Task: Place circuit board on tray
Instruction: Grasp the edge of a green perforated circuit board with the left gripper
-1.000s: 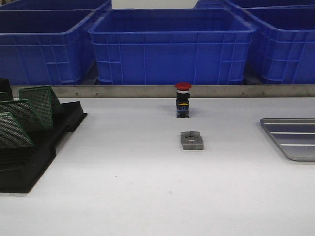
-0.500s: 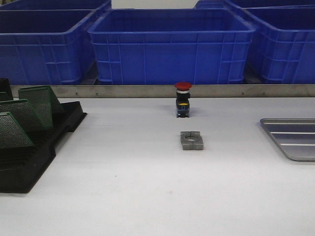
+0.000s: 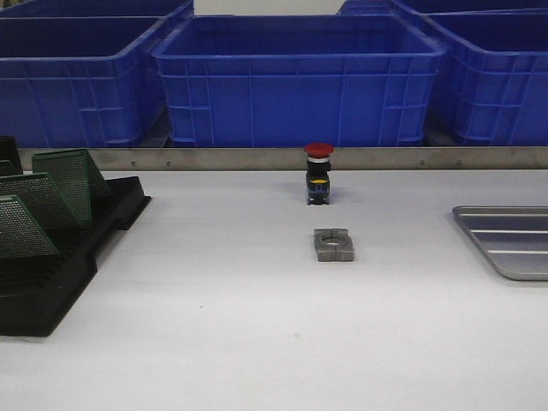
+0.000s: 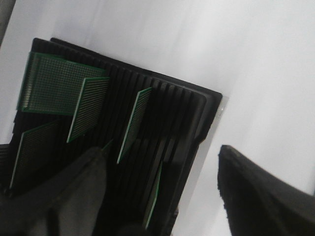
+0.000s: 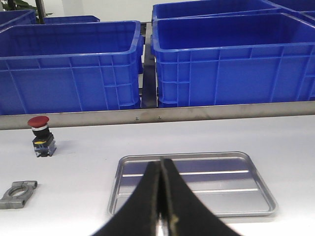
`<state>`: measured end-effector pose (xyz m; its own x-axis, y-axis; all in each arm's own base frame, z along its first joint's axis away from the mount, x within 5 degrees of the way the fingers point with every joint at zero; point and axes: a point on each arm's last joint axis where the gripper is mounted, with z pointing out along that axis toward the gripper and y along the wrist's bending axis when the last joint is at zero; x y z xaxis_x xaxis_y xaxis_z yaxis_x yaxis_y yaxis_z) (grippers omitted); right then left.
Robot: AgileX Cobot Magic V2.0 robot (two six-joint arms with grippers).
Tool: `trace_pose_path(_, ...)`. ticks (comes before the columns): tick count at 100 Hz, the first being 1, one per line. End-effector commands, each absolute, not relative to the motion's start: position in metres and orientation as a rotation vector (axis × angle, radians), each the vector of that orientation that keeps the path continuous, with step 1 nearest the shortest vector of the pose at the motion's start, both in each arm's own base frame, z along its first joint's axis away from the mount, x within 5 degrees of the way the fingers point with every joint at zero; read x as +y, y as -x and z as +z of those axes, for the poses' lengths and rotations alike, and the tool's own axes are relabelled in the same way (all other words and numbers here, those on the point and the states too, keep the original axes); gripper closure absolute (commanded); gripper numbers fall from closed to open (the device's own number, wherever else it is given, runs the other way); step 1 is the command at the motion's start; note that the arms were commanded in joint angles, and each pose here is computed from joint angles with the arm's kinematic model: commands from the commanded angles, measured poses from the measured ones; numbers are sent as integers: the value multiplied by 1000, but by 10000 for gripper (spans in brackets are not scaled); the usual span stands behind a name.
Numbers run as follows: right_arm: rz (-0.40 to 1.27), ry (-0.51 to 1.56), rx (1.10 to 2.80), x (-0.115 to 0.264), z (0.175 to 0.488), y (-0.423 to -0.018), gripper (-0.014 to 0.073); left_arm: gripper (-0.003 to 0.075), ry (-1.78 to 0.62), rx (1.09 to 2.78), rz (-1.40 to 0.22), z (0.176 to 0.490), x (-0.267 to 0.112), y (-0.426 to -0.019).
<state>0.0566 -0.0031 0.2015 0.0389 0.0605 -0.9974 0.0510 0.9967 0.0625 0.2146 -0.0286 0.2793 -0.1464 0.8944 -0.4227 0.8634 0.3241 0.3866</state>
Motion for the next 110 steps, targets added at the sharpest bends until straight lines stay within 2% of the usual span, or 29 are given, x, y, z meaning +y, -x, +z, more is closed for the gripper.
trace_pose_path(1, -4, -68, 1420, -3, 214, -53, 657, 262, -1510, 1942, 103, 286, -37, -227)
trace_pose_path(43, -4, -68, 1420, -3, 214, -53, 657, 262, -1563, 1955, 165, 248, -50, -275)
trace_pose_path(58, -4, -68, 1420, -3, 214, -53, 657, 276, -1594, 1990, 124, 234, -53, -287)
trace_pose_path(70, -4, -68, 1420, -3, 214, -53, 657, 356, -1605, 2010, 109, 226, -54, -290)
trace_pose_path(95, -4, -68, 1420, -3, 214, -53, 657, 658, -1591, 2009, 130, 223, -53, -294)
trace_pose_path(105, -4, -68, 1420, -3, 214, -53, 657, 738, -1601, 2004, 144, 223, -53, -295)
trace_pose_path(110, -4, -68, 1420, -3, 214, -53, 657, 741, -1613, 2000, 154, 223, -52, -295)
